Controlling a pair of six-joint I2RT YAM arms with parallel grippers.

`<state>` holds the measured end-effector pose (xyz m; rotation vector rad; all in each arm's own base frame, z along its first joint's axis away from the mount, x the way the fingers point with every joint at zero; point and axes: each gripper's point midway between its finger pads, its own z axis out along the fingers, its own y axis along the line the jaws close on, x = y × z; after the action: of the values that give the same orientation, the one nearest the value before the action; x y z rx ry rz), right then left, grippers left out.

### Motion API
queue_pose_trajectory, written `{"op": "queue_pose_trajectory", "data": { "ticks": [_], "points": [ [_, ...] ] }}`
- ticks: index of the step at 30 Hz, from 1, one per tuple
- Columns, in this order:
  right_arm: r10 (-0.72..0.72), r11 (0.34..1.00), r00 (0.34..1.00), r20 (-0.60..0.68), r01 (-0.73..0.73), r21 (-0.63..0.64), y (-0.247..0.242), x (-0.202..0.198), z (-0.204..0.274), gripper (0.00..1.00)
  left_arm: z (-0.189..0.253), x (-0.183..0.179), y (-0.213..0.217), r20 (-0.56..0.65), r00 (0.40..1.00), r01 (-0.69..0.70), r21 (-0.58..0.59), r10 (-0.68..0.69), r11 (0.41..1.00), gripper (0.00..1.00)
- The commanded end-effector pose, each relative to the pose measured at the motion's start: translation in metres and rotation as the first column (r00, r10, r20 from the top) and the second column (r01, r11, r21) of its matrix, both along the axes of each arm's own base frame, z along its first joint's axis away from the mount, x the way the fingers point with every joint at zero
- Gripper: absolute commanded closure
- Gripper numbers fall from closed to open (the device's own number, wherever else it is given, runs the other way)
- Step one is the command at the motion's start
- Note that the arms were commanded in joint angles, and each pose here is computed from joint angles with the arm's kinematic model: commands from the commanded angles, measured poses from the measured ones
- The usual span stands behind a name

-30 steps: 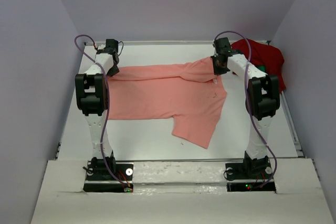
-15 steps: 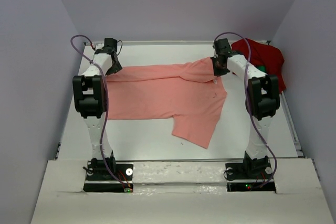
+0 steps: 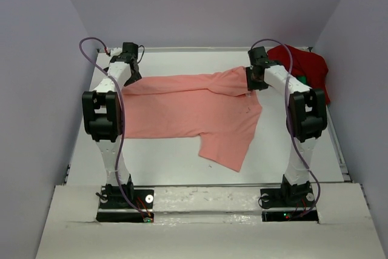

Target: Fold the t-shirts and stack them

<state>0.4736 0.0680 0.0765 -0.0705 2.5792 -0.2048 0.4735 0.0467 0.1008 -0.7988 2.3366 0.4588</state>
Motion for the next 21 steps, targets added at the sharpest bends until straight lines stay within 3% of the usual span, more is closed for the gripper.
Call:
{"op": "queue_pose_trajectory", "data": {
  "ticks": [1, 4, 7, 10, 12, 13, 17, 21],
  "points": [
    [-0.054, 0.998, 0.990, 0.131, 0.059, -0.031, -0.009, 0.000, 0.055, 0.54, 0.072, 0.009, 0.014, 0.124, 0.992, -0.040, 0.068, 0.031, 0.997, 0.11],
    [-0.046, 0.999, 0.981, 0.187, 0.048, -0.008, -0.005, 0.007, 0.079, 0.55, 0.082, 0.018, 0.016, 0.149, 0.989, -0.027, 0.077, 0.015, 0.997, 0.11],
    [0.022, 0.998, 0.973, 0.230, -0.035, 0.053, 0.019, 0.031, 0.098, 1.00, 0.082, 0.034, 0.011, 0.157, 0.987, 0.017, 0.060, -0.027, 0.998, 0.11],
    [0.098, 0.978, 0.968, 0.231, -0.136, 0.157, 0.050, 0.051, 0.105, 1.00, 0.067, 0.049, 0.003, 0.122, 0.991, 0.055, 0.023, -0.058, 0.998, 0.13],
    [0.114, 0.961, 0.961, 0.252, -0.171, 0.218, 0.066, 0.062, 0.110, 1.00, 0.051, 0.054, 0.000, 0.089, 0.994, 0.068, -0.003, -0.068, 0.998, 0.20],
    [0.131, 0.957, 0.967, 0.220, -0.182, 0.228, 0.071, 0.067, 0.091, 1.00, 0.048, 0.057, -0.004, 0.086, 0.993, 0.084, -0.022, -0.082, 0.996, 0.28],
    [0.133, 0.961, 0.977, 0.165, -0.168, 0.220, 0.073, 0.081, 0.052, 1.00, 0.042, 0.060, -0.011, 0.091, 0.990, 0.110, -0.052, -0.105, 0.993, 0.42],
    [0.129, 0.970, 0.983, 0.128, -0.152, 0.190, 0.069, 0.085, 0.025, 1.00, 0.051, 0.060, -0.009, 0.109, 0.988, 0.114, -0.037, -0.109, 0.993, 0.72]
  ]
}}
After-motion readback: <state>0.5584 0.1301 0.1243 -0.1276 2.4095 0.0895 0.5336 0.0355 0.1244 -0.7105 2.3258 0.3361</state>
